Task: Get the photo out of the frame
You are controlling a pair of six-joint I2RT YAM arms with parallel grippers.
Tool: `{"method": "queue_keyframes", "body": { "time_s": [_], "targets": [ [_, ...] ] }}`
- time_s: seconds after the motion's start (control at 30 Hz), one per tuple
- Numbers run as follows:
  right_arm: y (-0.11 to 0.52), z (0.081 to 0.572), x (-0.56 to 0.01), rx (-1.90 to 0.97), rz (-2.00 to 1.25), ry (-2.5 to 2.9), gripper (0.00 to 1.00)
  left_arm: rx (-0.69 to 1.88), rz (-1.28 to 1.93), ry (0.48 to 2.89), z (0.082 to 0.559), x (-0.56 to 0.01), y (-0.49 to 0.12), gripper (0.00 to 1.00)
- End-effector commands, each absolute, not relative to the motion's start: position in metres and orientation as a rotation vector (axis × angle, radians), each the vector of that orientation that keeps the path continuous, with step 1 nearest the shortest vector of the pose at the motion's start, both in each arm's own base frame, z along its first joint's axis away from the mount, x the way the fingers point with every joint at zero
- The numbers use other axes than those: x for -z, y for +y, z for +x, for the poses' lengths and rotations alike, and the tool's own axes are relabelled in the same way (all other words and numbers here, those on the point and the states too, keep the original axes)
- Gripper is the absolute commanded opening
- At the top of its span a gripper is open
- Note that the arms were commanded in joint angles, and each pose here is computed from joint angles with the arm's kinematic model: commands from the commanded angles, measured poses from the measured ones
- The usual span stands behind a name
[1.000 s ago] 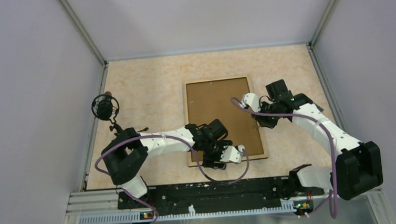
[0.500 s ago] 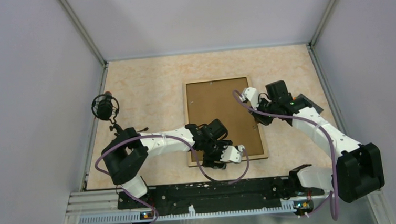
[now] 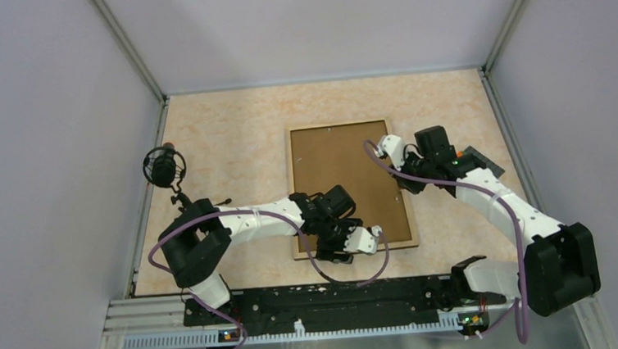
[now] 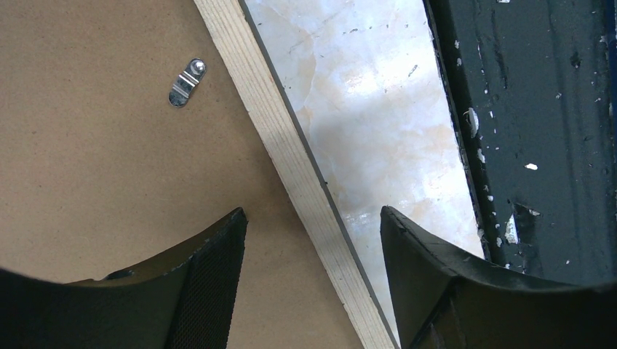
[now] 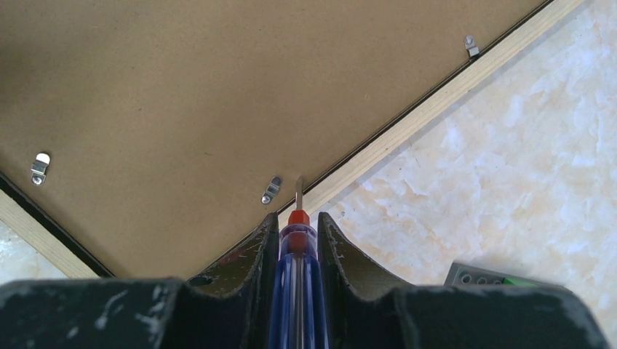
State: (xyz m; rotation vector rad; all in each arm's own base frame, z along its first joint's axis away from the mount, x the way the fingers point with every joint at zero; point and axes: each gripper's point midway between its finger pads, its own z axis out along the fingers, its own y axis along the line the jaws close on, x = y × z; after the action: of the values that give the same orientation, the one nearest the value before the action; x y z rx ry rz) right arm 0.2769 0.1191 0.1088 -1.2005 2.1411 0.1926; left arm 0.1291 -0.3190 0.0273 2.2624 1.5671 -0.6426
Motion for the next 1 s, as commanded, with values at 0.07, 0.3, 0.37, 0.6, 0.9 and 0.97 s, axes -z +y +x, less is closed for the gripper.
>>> {"method": "queue_keyframes", "body": {
  "time_s": [0.07,0.3,0.37,0.6,0.9,0.97],
  "targets": [
    [0.112,0.236,-0.079,-0.282,-1.299,2.299,0.00,0.698,2.392,1.730,0.101,0.008,-0.283,0.72],
    [0.125,0.222,-0.081,-0.424,-1.318,2.306,0.00,0.703,2.389,1.740,0.101,0.009,-0.283,0.72],
    [0.127,0.220,-0.081,-0.452,-1.325,2.312,0.00,0.698,2.389,1.742,0.101,0.009,-0.283,0.72],
    [0.127,0.214,-0.088,-0.465,-1.327,2.313,0.00,0.695,2.386,1.740,0.102,0.008,-0.282,0.72],
    [0.125,0.204,-0.085,-0.496,-1.345,2.341,0.00,0.694,2.385,1.743,0.103,0.008,-0.282,0.72],
    [0.126,0.206,-0.089,-0.492,-1.334,2.333,0.00,0.687,2.384,1.747,0.103,0.009,-0.281,0.72]
  ]
}}
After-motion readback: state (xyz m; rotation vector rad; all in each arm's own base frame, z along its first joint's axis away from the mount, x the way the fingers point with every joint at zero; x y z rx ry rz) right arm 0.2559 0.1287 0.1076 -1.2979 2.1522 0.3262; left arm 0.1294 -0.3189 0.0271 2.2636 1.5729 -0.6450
